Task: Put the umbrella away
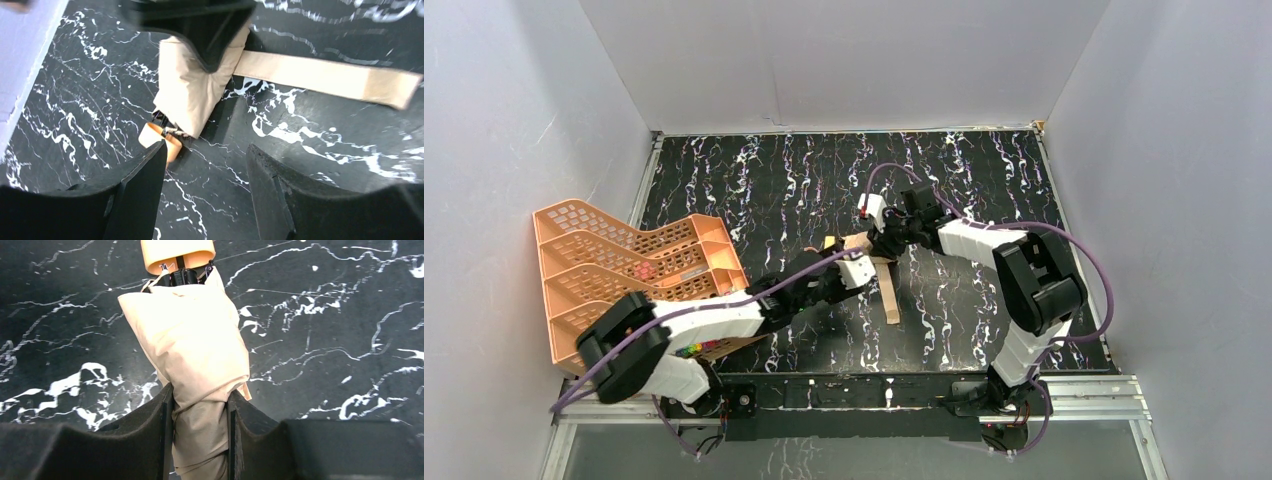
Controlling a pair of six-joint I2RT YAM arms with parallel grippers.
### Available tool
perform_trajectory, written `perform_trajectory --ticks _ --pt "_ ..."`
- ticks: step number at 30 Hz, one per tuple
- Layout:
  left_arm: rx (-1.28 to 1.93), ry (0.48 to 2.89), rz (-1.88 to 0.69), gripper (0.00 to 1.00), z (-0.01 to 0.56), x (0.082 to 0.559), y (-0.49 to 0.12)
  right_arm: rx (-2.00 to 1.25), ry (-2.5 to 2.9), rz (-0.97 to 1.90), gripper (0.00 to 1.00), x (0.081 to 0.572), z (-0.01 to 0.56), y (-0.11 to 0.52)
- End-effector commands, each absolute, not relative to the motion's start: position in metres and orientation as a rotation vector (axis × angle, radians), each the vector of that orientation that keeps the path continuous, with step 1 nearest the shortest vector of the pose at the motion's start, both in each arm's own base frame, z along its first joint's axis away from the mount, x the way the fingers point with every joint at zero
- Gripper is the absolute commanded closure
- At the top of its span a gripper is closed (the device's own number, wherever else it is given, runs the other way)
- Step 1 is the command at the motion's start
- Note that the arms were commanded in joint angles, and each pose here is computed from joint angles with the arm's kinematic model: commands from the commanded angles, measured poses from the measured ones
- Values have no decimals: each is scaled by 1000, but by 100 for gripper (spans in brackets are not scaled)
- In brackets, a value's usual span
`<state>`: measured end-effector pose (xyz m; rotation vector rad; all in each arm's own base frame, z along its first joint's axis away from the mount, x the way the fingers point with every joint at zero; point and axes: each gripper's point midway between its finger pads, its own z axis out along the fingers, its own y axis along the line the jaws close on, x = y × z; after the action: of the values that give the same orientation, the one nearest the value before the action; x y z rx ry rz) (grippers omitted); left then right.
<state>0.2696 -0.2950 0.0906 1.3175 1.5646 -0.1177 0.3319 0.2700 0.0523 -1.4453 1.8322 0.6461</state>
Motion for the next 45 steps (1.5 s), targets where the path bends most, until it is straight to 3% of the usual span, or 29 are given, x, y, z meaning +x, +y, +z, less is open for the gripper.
perform_trajectory --ticks 1,11,18,31,45 --pt "1088 1659 -272 42 125 249 -278 -1498 1950 341 66 335 9 226" --pt "954 1751 -416 39 147 292 -250 -1619 1911 196 65 312 -17 219" --pt "1175 1644 -475 38 143 321 -277 -1698 1839 139 63 294 -32 216" --pt "1460 1700 -746 33 95 348 -307 -1716 1743 113 64 288 -31 221" --pt "1278 1683 -975 34 125 375 -284 -1736 1709 129 63 283 -31 223"
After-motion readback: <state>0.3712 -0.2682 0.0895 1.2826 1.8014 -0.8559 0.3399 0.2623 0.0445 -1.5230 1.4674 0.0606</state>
